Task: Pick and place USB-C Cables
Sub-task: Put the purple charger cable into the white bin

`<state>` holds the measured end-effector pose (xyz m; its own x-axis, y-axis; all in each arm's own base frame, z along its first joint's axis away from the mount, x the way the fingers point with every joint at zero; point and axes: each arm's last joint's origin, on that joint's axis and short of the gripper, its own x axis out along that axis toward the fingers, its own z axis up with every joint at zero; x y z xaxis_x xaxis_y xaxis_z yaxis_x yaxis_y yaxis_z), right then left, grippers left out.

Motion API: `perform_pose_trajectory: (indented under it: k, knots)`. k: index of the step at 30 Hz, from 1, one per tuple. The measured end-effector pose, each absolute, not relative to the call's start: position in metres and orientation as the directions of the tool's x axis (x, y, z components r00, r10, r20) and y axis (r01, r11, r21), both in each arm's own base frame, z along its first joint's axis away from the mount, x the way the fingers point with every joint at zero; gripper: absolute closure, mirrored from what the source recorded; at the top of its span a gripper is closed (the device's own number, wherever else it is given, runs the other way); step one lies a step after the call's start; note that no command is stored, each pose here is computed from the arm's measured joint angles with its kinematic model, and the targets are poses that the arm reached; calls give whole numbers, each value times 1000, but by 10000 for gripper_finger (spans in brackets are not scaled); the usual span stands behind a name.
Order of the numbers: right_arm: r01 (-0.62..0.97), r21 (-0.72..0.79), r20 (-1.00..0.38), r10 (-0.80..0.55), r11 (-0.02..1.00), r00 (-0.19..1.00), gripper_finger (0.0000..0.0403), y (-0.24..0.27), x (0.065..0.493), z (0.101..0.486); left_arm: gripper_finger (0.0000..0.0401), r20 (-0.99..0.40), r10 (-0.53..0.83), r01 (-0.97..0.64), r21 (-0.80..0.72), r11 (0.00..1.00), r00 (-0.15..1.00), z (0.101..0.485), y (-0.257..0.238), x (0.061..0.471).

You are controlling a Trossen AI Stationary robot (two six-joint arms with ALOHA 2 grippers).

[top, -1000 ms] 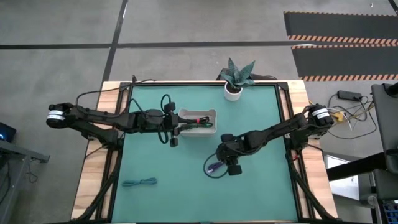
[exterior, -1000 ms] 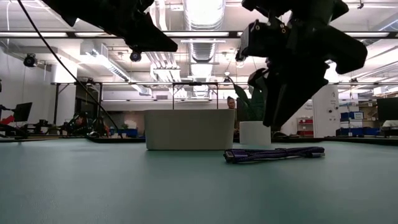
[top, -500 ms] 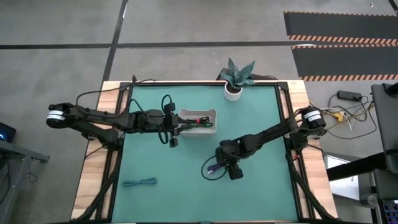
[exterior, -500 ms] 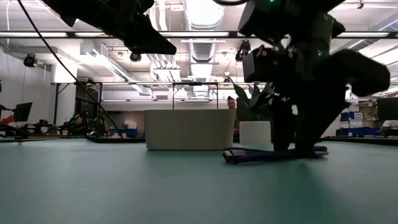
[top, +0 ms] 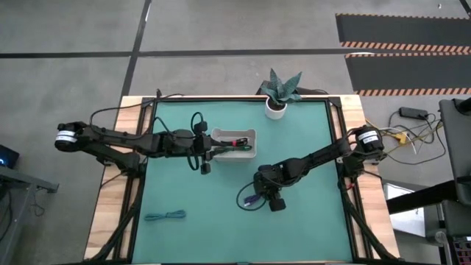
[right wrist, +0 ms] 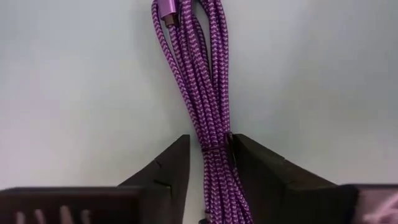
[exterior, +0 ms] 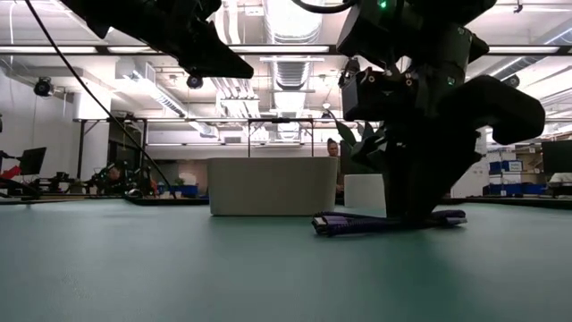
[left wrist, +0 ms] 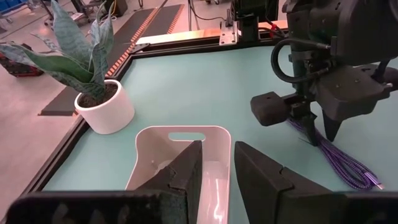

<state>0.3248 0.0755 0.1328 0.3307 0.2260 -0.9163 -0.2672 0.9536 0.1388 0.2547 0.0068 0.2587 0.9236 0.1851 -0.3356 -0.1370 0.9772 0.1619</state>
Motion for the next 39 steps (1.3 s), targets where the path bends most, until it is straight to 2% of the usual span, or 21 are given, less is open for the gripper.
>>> perform_pose_trajectory:
  k: [10,31,39]
  knots:
    - [-253,141,-917,222,957,330,369,75,325,133,321,-336,185,-137,162,977,924,259,7,255]
    - [-244,156,-920,230,957,317,374,73,320,138,321,-339,184,-135,163,977,922,257,7,254]
    - [-151,179,-912,221,972,347,374,62,314,160,321,-321,189,-142,165,976,928,260,7,254]
